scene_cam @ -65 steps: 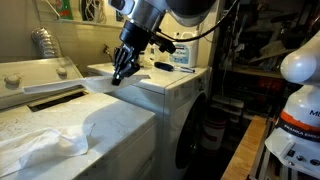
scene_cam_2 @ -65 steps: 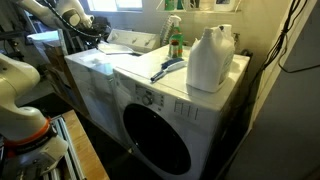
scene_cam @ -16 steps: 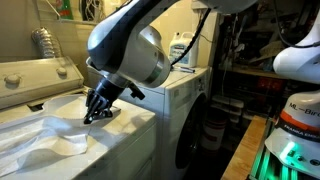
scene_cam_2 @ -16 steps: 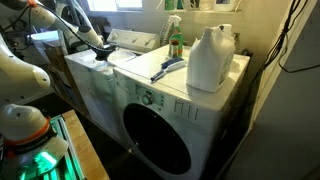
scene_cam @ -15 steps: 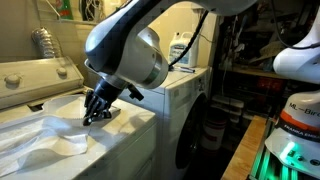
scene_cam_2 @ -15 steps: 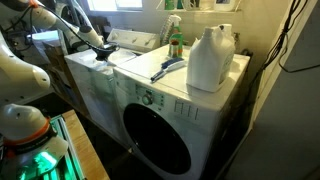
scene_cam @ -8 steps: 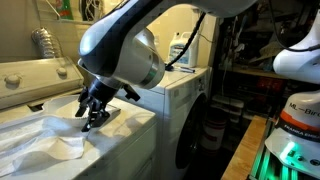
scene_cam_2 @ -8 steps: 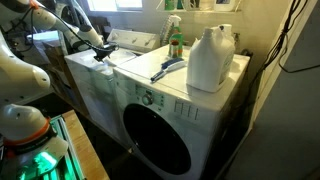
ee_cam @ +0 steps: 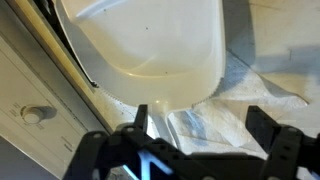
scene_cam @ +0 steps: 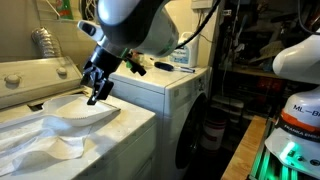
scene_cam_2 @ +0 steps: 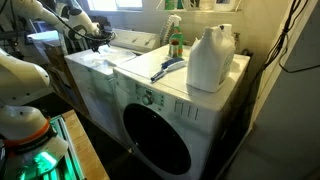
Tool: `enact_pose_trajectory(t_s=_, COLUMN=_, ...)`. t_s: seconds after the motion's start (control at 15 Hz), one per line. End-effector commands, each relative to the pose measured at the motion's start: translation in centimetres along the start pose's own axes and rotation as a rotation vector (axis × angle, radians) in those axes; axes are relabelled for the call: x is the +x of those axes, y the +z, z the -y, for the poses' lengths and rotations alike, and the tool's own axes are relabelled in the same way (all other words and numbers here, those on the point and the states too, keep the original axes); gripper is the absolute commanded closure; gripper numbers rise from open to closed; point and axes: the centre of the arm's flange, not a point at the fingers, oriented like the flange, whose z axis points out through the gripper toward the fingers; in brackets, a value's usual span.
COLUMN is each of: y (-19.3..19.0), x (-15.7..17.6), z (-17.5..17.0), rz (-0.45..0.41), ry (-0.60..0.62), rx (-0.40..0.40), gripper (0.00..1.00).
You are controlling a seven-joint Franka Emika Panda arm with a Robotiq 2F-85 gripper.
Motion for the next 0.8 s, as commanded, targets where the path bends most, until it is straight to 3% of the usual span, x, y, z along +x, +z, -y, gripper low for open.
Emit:
enact_pose_trajectory(t_s=0.0, y=-7.4, x=-1.1, z=0.0, rz=0.052, ry=0.122, rx=0.027, gripper=0.0)
enact_pose_trajectory(t_s=0.47, y=-14.7, x=-4.6, z=0.0, rz=0.202, ry=0.362, rx=0.045, gripper=0.0)
enact_pose_trajectory(t_s=0.6, y=-15.1, x=-5.5, z=0.6, rz=0.243, ry=0.383, rx=0.089, gripper=0.0)
enact_pose_trajectory(t_s=0.67, y=-14.7, x=-5.7, z=1.2, rz=0.238, ry=0.347, rx=0.161, gripper=0.0)
enact_pose_trajectory(t_s=0.73, y=-11.0, x=-3.9, z=-2.0, rz=0.238, ry=0.361, rx=0.071, gripper=0.0)
